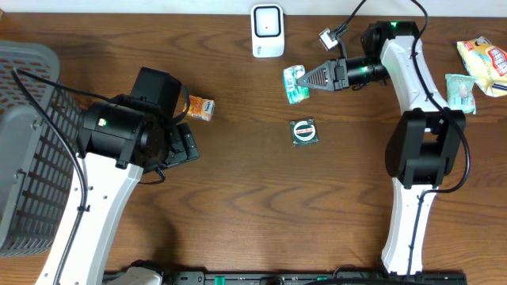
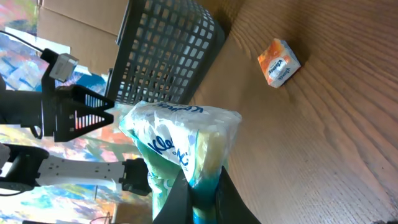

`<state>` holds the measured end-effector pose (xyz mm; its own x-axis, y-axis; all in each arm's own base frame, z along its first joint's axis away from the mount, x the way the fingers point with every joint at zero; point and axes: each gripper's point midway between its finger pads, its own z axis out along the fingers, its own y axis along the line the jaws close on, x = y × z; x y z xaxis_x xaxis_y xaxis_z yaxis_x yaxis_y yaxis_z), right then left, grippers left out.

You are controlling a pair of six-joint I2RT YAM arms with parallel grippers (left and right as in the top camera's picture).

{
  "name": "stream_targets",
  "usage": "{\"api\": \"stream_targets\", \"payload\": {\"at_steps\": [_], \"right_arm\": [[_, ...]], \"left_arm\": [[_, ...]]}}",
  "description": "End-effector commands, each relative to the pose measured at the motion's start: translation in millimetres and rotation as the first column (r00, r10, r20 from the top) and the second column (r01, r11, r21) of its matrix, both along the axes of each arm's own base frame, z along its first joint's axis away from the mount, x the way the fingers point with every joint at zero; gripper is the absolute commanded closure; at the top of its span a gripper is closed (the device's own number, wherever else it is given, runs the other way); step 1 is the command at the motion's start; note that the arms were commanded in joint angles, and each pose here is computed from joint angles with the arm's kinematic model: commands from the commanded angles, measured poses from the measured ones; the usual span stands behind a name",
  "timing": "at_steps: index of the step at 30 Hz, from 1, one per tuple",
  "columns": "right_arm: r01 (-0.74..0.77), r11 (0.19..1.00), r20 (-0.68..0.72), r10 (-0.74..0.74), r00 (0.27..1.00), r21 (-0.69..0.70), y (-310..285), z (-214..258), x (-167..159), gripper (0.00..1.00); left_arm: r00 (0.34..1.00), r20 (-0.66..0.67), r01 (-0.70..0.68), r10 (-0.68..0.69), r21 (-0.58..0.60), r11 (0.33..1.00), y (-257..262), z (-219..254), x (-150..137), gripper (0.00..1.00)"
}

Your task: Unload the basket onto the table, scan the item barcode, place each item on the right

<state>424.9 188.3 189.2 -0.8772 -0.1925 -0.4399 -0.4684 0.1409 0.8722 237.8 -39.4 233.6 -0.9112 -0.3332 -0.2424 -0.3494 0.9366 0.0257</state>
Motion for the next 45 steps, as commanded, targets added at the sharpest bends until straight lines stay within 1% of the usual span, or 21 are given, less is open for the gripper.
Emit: {"api": "stream_targets", "payload": {"at_steps": [1,24,34,45], "right_arm": [[-0.012,0.999,0.051,0.011,0.999,0.038,8,16,-4,0.99],[-0.062,0.998,0.094,0.060,0.994,0.010,25,10,-9,0.99],[-0.082,0.996,0.101,0.084,0.991,-0.027,29,4,-12,0.99],[-0.087,0.996,0.101,0.089,0.991,-0.029,30,4,-13,0.99]], "left_arm": [[1.000,0.008,-0.014,0.014,-0.001,1.000,2,2,0,0.03],[1.000,0.008,-0.014,0.014,-0.001,1.000,2,2,0,0.02],[1.000,0.008,-0.014,0.014,-0.001,1.000,2,2,0,0.02],[1.000,0.008,-0.014,0.014,-0.001,1.000,2,2,0,0.02]]}}
